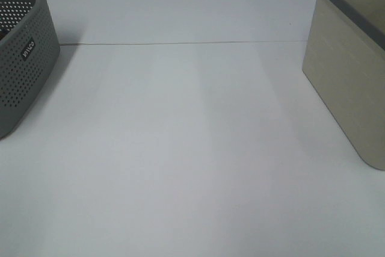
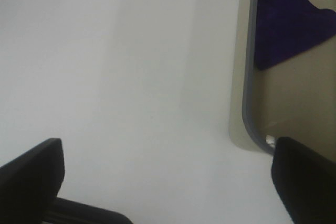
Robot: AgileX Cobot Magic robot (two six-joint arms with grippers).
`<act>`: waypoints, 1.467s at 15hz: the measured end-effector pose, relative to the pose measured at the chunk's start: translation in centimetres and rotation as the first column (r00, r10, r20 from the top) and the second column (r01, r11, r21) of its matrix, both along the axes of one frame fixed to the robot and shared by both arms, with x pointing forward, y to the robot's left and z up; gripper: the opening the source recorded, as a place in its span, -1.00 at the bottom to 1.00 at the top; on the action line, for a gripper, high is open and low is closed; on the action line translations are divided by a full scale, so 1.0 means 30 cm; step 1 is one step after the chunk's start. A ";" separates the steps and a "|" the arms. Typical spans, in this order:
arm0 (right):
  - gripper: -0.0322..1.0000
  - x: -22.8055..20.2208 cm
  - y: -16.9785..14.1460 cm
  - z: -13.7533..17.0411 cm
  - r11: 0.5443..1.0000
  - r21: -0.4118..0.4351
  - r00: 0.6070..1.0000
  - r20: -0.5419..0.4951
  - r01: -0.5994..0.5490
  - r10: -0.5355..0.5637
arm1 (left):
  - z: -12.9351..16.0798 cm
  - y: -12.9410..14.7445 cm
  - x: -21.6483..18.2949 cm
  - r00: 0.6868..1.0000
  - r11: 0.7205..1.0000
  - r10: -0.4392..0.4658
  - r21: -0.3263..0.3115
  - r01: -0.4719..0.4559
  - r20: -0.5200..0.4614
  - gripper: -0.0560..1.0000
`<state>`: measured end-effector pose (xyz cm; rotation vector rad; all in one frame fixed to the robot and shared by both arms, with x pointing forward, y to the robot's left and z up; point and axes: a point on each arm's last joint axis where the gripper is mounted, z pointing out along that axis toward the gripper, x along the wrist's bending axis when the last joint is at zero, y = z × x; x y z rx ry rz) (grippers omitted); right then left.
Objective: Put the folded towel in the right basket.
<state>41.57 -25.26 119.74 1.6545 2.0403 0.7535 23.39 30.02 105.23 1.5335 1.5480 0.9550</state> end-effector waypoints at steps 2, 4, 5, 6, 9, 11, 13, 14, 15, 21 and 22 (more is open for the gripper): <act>0.96 -0.152 -0.042 -0.057 1.000 0.015 0.999 0.036 0.013 -0.013 | 0.000 0.000 0.000 1.000 1.000 0.000 0.000 0.000 0.000 0.98; 0.96 -0.312 -0.084 -0.160 1.000 0.024 0.998 0.067 0.012 -0.014 | 0.000 0.000 0.000 1.000 1.000 0.000 0.000 0.000 0.000 0.98; 0.96 -0.377 -0.101 -0.212 1.000 0.029 0.996 0.086 0.011 -0.014 | 0.000 0.000 0.000 1.000 1.000 0.000 0.000 0.000 0.000 0.98; 0.96 -0.441 -0.118 -0.258 0.999 0.038 0.993 0.120 0.010 -0.015 | 0.000 0.000 0.000 1.000 1.000 0.000 0.000 0.000 0.000 0.98; 0.96 -0.584 -0.155 -0.400 0.998 0.070 0.973 0.228 0.003 -0.019 | 0.000 0.000 0.000 1.000 1.000 0.000 0.000 0.000 0.000 0.98; 0.96 -0.638 -0.166 -0.445 0.995 0.099 0.955 0.296 -0.009 -0.020 | 0.000 0.000 0.000 1.000 1.000 0.000 0.000 0.000 0.000 0.98; 0.96 -0.648 -0.166 -0.476 0.994 0.106 0.956 0.292 -0.015 -0.017 | 0.000 0.000 0.000 1.000 1.000 0.000 0.000 0.000 0.000 0.98; 0.96 -0.644 -0.165 -0.477 0.994 0.109 0.954 0.299 -0.016 -0.017 | 0.000 0.000 0.000 1.000 1.000 0.000 0.000 0.000 0.000 0.98; 0.96 -0.637 -0.166 -0.471 0.994 0.108 0.945 0.325 -0.013 -0.023 | 0.000 0.000 0.000 1.000 1.000 0.000 0.000 0.000 0.000 0.98; 0.96 -0.606 -0.169 -0.482 0.996 0.087 0.922 0.385 0.001 -0.035 | 0.000 0.000 0.000 1.000 1.000 0.000 0.000 0.000 0.000 0.98; 0.96 -0.606 -0.169 -0.481 0.996 0.087 0.922 0.387 0.001 -0.035 | 0.000 0.000 0.000 1.000 1.000 0.000 0.000 0.000 0.000 0.98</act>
